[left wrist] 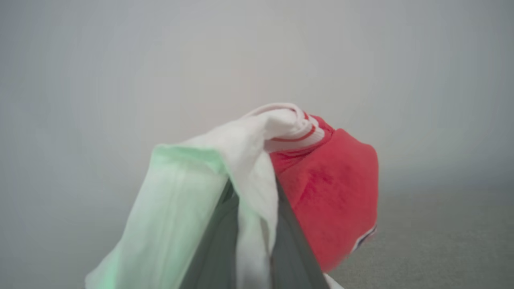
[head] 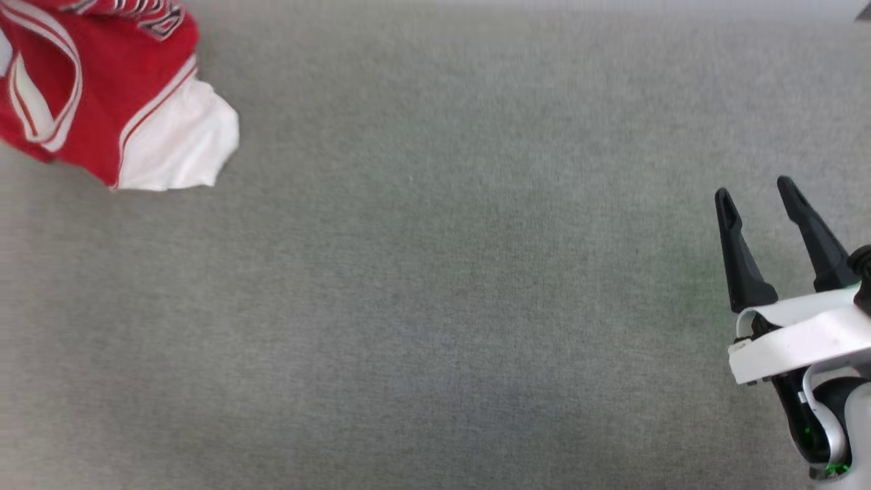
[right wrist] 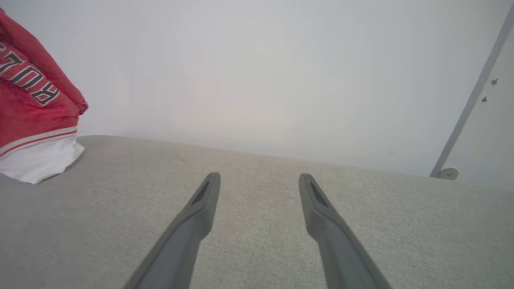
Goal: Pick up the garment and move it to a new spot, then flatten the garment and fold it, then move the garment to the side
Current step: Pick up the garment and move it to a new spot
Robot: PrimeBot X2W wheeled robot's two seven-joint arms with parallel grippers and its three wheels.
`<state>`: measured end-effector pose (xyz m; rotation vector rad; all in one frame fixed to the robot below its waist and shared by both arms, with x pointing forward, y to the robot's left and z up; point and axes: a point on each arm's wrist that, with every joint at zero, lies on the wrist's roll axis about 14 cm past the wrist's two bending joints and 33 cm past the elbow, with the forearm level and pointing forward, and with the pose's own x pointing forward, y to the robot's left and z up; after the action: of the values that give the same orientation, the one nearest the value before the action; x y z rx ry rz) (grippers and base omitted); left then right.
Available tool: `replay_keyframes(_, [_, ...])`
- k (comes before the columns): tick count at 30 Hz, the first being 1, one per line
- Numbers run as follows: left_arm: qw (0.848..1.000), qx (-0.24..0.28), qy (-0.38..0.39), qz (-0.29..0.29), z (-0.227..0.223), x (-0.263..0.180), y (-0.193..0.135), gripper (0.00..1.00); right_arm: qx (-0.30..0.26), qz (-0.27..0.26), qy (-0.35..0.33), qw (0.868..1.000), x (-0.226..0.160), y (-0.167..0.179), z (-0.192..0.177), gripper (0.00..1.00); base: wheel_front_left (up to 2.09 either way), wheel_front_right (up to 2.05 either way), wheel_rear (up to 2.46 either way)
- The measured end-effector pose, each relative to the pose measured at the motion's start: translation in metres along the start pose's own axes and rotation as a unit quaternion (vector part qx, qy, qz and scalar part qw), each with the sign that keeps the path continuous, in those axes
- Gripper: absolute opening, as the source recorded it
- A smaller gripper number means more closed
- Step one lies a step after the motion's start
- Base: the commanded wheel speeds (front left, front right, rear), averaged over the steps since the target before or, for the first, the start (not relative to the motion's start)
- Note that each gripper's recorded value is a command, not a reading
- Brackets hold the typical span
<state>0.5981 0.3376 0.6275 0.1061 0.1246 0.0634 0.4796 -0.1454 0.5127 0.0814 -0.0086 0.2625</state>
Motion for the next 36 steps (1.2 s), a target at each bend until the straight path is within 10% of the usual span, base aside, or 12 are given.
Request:
replay_keyframes(15, [0.983, 0.069, -0.149, -0.077, 0.162, -0.100, -0.036, 0.00, 0.013, -0.003, -0.078, 0.997, -0.032, 0.015, 0.059, 1.00, 0.00, 0.00, 0.00])
replay_keyframes(36, [0.923, 0.100, -0.088, -0.360, 0.116, -0.153, -0.262, 0.00, 0.008, -0.163, -0.109, 0.980, -0.112, -0.071, 0.070, 1.00, 0.00, 0.00, 0.00])
